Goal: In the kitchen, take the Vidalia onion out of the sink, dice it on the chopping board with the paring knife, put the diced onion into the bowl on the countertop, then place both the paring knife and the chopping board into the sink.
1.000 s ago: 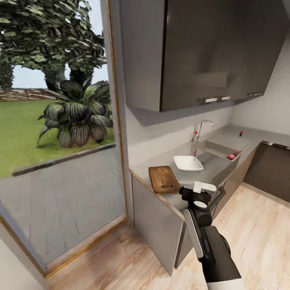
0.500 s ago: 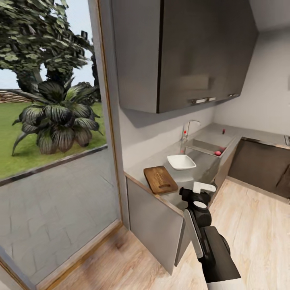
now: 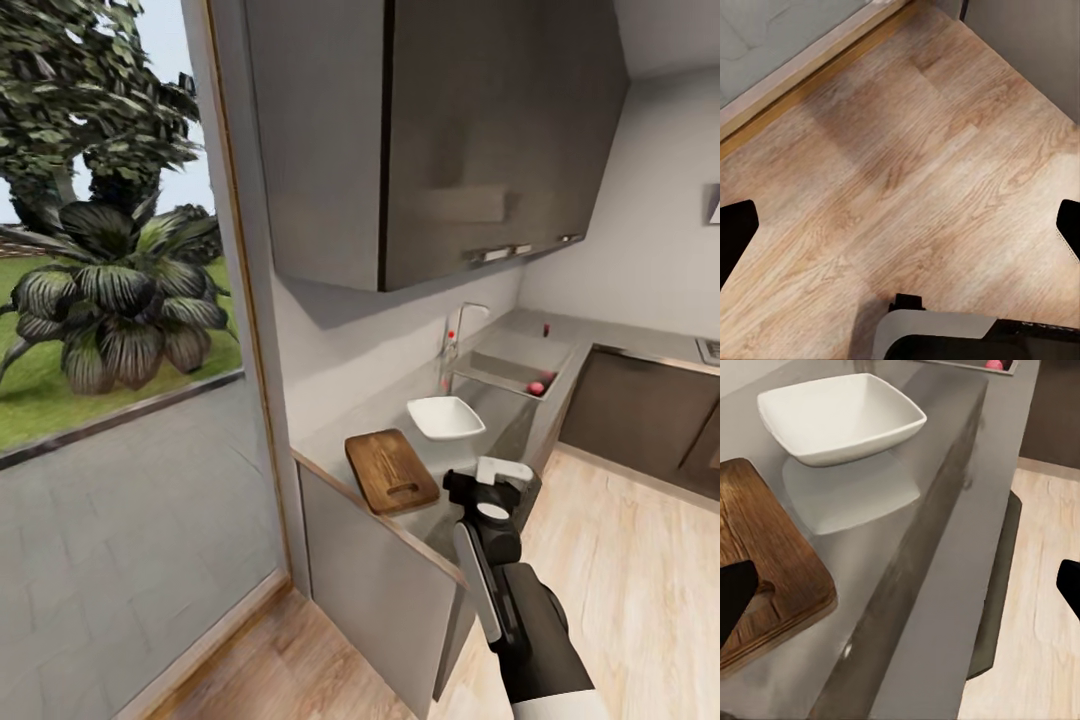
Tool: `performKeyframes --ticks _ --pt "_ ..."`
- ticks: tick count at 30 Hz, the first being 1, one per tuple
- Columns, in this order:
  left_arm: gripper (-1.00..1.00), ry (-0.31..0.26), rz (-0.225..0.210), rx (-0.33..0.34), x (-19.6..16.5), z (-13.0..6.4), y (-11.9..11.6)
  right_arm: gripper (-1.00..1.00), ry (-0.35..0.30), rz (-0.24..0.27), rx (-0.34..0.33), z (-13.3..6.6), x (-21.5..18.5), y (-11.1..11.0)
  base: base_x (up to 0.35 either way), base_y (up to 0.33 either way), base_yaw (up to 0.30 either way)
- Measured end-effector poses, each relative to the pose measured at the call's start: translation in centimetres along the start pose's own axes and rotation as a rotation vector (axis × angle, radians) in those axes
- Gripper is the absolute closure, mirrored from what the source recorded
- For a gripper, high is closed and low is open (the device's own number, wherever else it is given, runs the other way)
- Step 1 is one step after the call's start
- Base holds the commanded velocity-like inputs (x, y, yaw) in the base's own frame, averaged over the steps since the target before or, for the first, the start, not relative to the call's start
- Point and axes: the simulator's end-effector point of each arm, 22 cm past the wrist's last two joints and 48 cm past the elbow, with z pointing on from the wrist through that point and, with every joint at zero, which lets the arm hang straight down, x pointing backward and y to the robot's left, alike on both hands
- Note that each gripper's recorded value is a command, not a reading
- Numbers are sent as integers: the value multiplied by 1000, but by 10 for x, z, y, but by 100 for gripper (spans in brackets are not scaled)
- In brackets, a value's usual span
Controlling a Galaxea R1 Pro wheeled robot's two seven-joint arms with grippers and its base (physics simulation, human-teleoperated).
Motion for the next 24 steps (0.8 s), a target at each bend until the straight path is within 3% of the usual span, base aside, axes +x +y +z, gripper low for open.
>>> performKeyframes --ticks 5,13,24 --pt "-100 0 0 0 0 0 0 -100 22 -5 -4 3 9 3 202 -9 0" --pt "-100 1 0 0 0 0 0 -100 105 -8 -24 10 43 11 27 -1 0" --pt "-100 0 0 0 0 0 0 -100 118 -9 -18 10 46 10 85 106 0"
